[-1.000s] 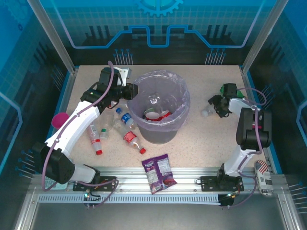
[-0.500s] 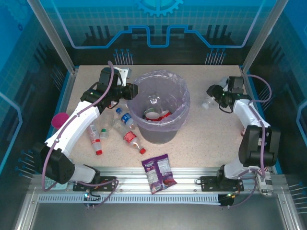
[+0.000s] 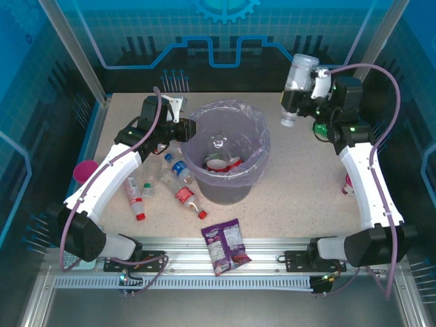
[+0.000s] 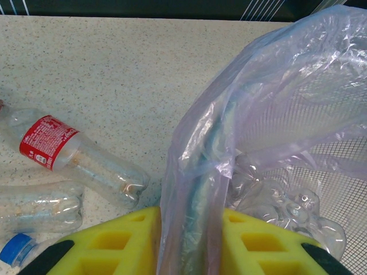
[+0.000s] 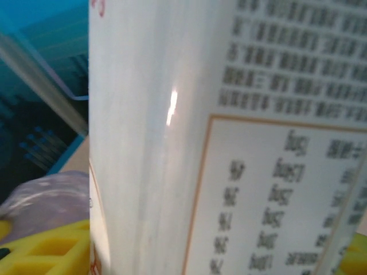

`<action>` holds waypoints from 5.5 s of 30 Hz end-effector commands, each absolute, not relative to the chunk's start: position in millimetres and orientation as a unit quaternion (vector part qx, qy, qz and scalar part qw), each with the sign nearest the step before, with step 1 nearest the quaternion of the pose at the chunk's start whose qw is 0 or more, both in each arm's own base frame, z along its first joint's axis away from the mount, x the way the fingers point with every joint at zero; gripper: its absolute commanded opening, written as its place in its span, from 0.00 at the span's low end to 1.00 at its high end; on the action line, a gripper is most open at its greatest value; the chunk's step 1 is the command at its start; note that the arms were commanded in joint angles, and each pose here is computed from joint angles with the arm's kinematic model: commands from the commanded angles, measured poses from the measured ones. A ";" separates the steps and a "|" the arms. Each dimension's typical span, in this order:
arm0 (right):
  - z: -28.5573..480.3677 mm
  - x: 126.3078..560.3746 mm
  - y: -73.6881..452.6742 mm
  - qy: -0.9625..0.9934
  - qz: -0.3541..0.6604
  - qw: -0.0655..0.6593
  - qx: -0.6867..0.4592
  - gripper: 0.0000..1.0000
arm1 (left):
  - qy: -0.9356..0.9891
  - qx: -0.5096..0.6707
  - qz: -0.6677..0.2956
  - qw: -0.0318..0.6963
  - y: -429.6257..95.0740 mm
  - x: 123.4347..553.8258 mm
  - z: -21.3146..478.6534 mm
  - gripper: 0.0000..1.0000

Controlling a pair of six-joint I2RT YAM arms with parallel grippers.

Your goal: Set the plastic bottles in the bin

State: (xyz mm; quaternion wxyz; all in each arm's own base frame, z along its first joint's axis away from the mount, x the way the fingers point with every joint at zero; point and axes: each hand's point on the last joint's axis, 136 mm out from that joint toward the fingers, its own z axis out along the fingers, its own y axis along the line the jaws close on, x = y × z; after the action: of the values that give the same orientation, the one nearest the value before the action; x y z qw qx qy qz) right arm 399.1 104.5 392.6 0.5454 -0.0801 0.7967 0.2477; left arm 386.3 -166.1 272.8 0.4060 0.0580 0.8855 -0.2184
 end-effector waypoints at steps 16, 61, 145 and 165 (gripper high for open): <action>350.9 325.0 303.4 0.754 0.326 0.426 -0.379 0.60 | 0.887 0.055 -0.224 0.401 -162.8 381.6 270.0 0.30; 239.1 308.6 314.4 0.814 0.306 0.297 -0.394 1.00 | 0.887 0.056 -0.219 0.403 -161.2 381.1 270.6 0.30; 107.0 440.3 -17.3 0.950 0.153 0.238 0.130 0.84 | 0.889 0.053 -0.215 0.400 -159.5 382.3 267.5 0.30; 94.5 415.1 -103.8 0.972 -0.086 0.133 -0.175 1.00 | 0.887 0.052 -0.227 0.399 -160.0 382.7 270.0 0.30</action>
State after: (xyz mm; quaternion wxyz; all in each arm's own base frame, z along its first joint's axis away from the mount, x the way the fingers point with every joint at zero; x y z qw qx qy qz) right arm 418.9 -82.8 100.6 0.1581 -0.1412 0.9741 -0.0790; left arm 385.0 -161.3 274.4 0.4071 0.0518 0.8845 -0.2221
